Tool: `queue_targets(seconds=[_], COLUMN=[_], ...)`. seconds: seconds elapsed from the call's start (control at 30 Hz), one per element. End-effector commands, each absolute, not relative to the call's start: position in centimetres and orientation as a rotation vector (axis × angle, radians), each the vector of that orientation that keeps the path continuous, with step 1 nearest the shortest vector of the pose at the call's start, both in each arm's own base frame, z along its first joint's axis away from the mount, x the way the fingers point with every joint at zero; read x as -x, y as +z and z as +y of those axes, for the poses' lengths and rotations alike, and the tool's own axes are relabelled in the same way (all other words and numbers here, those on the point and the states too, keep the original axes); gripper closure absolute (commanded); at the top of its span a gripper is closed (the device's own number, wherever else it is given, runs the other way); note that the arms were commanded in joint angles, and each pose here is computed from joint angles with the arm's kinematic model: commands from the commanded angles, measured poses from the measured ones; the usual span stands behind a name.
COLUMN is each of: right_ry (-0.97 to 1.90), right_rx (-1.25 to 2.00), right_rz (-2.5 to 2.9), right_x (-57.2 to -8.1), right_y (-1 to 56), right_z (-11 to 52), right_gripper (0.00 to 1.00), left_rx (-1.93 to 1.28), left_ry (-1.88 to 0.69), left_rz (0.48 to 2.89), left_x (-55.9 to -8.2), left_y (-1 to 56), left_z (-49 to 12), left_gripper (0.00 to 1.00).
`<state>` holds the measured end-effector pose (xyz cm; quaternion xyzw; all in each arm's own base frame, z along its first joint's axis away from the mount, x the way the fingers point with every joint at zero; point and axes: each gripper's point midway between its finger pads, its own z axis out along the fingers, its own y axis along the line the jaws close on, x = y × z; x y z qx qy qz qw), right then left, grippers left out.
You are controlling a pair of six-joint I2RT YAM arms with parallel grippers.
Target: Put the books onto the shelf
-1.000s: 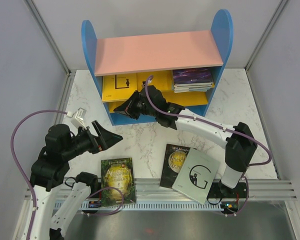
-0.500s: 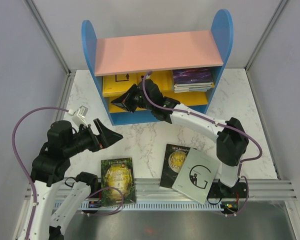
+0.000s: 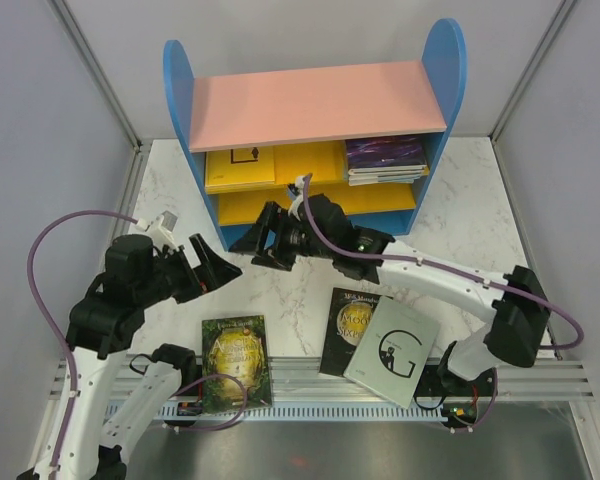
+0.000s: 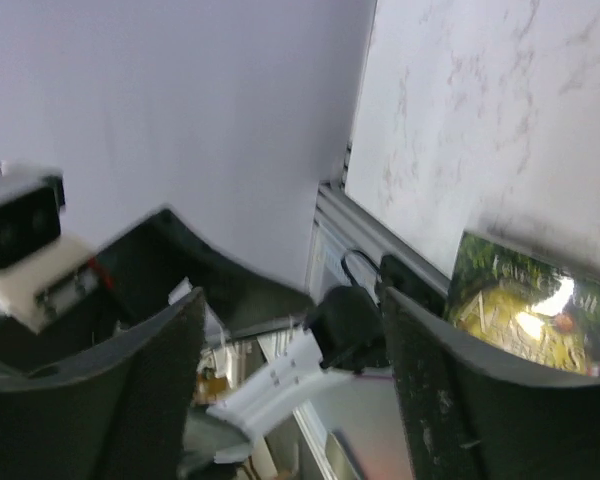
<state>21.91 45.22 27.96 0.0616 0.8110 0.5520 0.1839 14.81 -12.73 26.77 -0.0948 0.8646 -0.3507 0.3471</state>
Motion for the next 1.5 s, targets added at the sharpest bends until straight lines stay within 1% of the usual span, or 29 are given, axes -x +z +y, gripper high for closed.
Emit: queue_targets(seconds=[0.0,0.1,0.17,0.23,0.37,0.5,0.57,0.73,0.8,0.9,1.1,1.3,1.47], right_ry=[1.49,1.416,1.359,1.293,1.198,1.168,1.166,1.215,1.219,1.224,1.184,1.091,1.074], right_rx=[0.008,0.064,0.103,0.14,0.186,0.232,0.236,0.248,0.255,0.272,0.297,0.336,0.31], right_rz=[2.365,2.53,2.639,2.707,2.814,2.865,2.887,2.876,2.886,2.883,2.885,2.936,3.001], right_x=[-17.8,-14.7,-12.8,-11.7,-9.7,-8.7,-8.3,-8.3,-8.2,-8.3,-8.5,-7.5,-5.0], right_y=[25.6,20.8,17.6,15.5,11.5,9.0,8.0,7.5,7.1,7.0,6.0,2.6,0.5], right_z=[43.2,41.7,40.8,40.1,39.3,39.4,39.5,40.7,41.1,41.6,41.3,40.9,41.1], right_gripper=[0.16,0.09,0.07,0.06,0.06,0.06,0.06,0.06,0.06,0.06,0.05,0.05,0.05], left_rx=[0.318,0.411,0.483,0.539,0.608,0.677,0.715,0.86,0.908,0.997,1.123,1.109,1.068], left_ry=[-0.71,-0.629,-0.573,-0.501,-0.415,-0.293,-0.287,-0.174,-0.115,0.014,0.176,0.175,0.098], left_rz=[2.372,2.522,2.601,2.698,2.751,2.823,2.824,2.836,2.873,2.853,2.855,2.864,2.848], left_x=[-14.9,-14.4,-13.7,-13.0,-12.6,-11.7,-12.0,-12.1,-11.9,-12.2,-12.2,-12.3,-12.5], left_y=[23.7,19.7,17.6,15.1,12.7,9.5,9.4,8.3,7.5,7.0,6.5,6.5,6.8], left_z=[-10.6,-10.0,-9.5,-9.0,-8.2,-7.1,-7.2,-6.4,-6.2,-5.1,-4.3,-4.3,-4.7], left_gripper=[0.0,0.0,0.0,0.01,0.0,0.0,0.0,0.0,0.0,0.0,0.0,0.0,0.0])
